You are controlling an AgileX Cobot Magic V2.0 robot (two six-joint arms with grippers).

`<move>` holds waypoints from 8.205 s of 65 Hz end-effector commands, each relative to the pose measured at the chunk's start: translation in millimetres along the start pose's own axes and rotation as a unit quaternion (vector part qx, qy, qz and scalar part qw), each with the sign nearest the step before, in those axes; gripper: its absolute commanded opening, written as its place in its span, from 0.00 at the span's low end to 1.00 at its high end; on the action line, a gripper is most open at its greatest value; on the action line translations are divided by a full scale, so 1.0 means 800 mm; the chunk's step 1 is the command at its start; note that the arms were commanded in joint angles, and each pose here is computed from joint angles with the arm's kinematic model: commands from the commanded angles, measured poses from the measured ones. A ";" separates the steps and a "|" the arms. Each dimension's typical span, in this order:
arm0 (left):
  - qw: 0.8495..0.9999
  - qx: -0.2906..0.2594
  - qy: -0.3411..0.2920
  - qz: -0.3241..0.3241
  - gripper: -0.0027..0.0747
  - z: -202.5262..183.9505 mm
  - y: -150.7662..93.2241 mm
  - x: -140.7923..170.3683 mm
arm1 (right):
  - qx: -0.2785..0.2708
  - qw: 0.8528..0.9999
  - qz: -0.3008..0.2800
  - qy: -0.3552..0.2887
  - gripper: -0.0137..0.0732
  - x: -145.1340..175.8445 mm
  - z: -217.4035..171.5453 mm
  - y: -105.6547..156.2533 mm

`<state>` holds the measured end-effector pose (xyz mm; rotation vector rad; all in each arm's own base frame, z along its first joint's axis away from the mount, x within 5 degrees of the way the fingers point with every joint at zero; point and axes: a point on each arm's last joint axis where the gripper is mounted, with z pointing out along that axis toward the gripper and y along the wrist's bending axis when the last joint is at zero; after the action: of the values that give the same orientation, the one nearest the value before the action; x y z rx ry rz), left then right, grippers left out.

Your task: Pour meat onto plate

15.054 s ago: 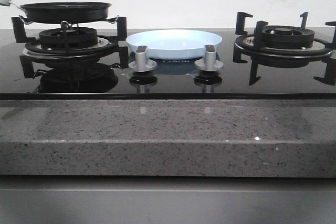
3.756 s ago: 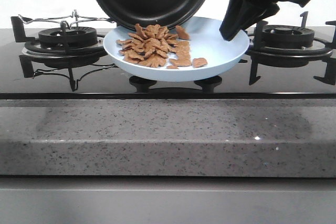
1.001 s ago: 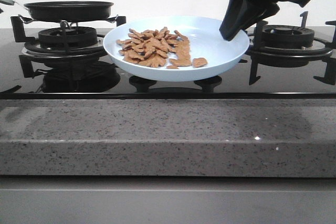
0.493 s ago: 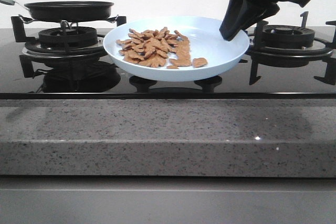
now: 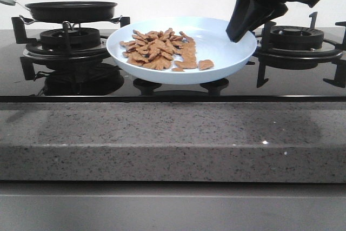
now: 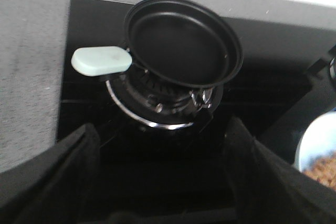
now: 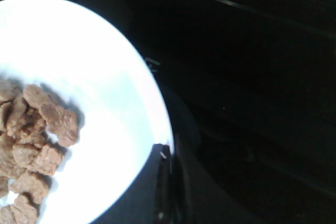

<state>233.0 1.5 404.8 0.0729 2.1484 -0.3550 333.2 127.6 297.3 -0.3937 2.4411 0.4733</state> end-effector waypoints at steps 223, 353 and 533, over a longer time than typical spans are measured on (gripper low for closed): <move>0.997 -0.058 -0.016 0.057 0.67 -0.049 -0.029 0.111 | -0.002 0.998 0.001 -0.066 0.58 -0.110 -0.080 -0.031; 0.997 -0.058 -0.015 0.056 0.01 -0.049 -0.029 0.112 | 0.027 0.995 -0.022 -0.098 0.03 0.207 -0.232 0.029; 0.918 -0.081 -0.387 0.043 0.01 -0.056 0.007 0.317 | 0.027 0.995 -0.023 -0.099 0.03 0.207 -0.232 0.030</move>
<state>55.6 -1.3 215.0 -0.0504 1.4546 -0.0962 99.9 42.4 327.1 -0.3813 2.3198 0.3935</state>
